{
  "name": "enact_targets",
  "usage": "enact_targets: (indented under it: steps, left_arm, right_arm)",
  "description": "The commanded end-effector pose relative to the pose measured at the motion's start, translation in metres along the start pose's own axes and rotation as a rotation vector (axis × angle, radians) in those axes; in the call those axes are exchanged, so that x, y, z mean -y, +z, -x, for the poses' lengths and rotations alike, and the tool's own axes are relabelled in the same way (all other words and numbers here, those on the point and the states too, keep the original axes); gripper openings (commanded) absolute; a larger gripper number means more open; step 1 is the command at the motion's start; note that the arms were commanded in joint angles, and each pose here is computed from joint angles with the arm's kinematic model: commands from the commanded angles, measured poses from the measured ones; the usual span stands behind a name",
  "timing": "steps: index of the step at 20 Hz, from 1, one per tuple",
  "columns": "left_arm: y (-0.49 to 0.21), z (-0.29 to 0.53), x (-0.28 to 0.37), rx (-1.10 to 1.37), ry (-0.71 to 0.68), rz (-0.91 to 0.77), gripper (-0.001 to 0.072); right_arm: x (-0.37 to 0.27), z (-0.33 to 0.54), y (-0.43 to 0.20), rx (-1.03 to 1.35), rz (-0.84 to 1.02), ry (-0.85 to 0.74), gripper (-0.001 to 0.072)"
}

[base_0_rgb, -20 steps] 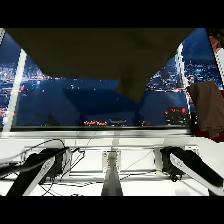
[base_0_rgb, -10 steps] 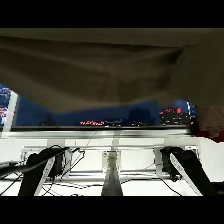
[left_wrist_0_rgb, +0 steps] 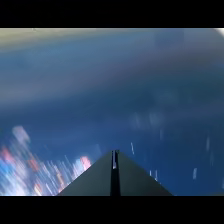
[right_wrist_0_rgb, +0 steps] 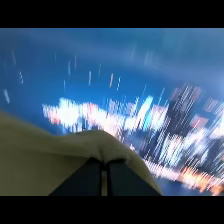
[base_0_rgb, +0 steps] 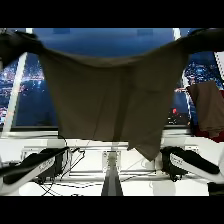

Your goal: Fold the clothes and pants, and hang the long-sleeved shirts on hangers.

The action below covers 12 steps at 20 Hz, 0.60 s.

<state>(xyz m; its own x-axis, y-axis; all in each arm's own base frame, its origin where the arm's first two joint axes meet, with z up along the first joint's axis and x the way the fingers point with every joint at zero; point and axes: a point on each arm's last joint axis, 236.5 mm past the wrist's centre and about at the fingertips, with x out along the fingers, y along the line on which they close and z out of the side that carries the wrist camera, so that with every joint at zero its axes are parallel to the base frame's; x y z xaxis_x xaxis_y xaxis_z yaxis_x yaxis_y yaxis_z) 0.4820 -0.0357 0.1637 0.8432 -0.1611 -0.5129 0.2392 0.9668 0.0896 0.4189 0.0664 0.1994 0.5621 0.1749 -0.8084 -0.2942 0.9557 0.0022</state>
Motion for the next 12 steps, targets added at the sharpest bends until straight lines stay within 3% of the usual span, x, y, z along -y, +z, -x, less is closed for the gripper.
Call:
enact_targets:
  steps: [1,6,12]
  left_arm:
    - [-0.096,-0.094,0.004,-0.234,-0.045,0.042,0.0013]
    - [-0.107,-0.138,-0.015,-0.16,0.03,0.054,0.0013]
    - [-0.125,-0.132,-0.007,-0.244,-0.009,0.047,0.0013]
  right_arm:
    - [0.011,-0.126,-0.035,-0.238,-0.035,0.037,0.0017]
    - [0.027,-0.241,-0.051,-0.254,-0.063,0.02,0.0017]
    - [0.051,-0.231,-0.066,-0.31,-0.108,-0.012,0.0017]
